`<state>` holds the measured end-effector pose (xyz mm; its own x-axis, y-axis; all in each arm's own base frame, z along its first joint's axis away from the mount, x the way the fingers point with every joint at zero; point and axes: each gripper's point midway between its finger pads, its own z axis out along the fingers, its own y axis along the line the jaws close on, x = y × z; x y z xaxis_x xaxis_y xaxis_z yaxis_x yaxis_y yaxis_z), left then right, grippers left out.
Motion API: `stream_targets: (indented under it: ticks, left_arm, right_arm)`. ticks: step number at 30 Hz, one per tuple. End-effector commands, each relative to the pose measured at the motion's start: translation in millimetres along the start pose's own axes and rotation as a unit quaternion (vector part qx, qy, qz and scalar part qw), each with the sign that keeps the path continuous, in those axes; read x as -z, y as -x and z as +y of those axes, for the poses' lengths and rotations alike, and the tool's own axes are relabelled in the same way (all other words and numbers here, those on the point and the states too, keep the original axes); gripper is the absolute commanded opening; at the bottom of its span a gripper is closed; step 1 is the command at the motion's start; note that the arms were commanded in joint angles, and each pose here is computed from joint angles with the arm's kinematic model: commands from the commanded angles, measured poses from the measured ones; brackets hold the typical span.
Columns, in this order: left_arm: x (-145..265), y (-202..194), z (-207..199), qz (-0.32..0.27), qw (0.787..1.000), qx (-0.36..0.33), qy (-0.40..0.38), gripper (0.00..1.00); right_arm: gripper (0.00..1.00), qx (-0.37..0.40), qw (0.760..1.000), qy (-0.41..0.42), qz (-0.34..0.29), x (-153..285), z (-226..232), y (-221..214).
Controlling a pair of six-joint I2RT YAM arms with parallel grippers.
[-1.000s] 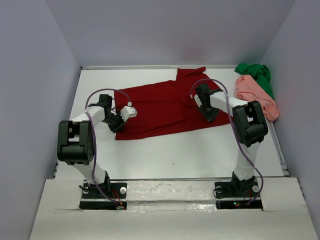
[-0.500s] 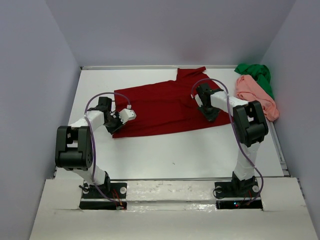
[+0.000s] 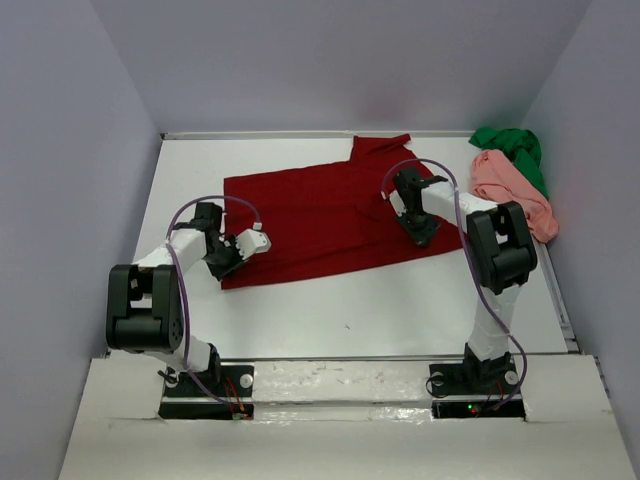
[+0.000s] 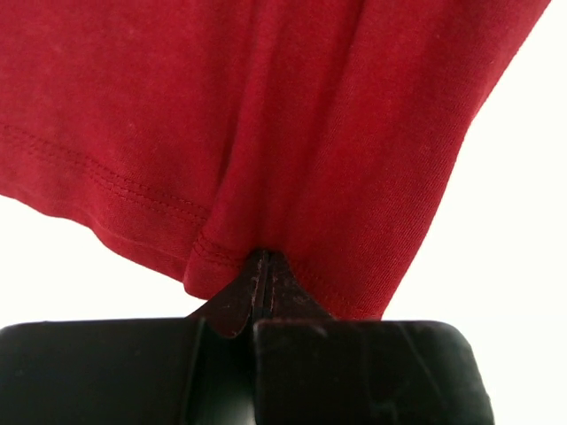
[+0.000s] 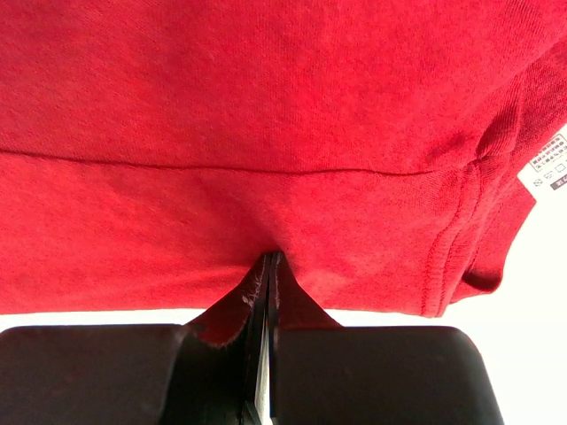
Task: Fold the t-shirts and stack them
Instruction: Fold the flattened tshirt in 1/3 of the way
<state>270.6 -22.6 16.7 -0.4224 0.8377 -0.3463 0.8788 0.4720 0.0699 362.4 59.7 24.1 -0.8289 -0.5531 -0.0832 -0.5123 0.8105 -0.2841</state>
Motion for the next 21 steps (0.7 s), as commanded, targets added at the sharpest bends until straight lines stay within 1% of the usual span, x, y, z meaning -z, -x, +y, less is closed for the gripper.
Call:
stream_targets:
  ticks: [1,6,15,19,21]
  left_arm:
    - [11,-43,-40,0.08,0.995,0.017,-0.055,0.0]
    - [16,-47,-45,0.085,0.995,0.016,-0.052,0.0]
    - [22,-49,-50,0.088,0.995,0.017,-0.051,0.0]
    - [29,-46,-46,0.085,0.995,0.015,-0.042,0.0]
    - [36,-41,-41,0.082,0.996,0.013,-0.034,0.0]
  right_arm:
    - [0.0,-0.01,1.0,0.02,0.009,13,1,-11]
    - [0.0,-0.001,0.999,0.039,0.016,18,8,-22]
    - [0.0,0.004,0.999,0.05,0.012,32,11,-31]
    - [0.0,0.006,0.999,0.045,0.001,43,6,-30]
    - [0.0,0.005,0.999,0.039,-0.015,55,0,-24]
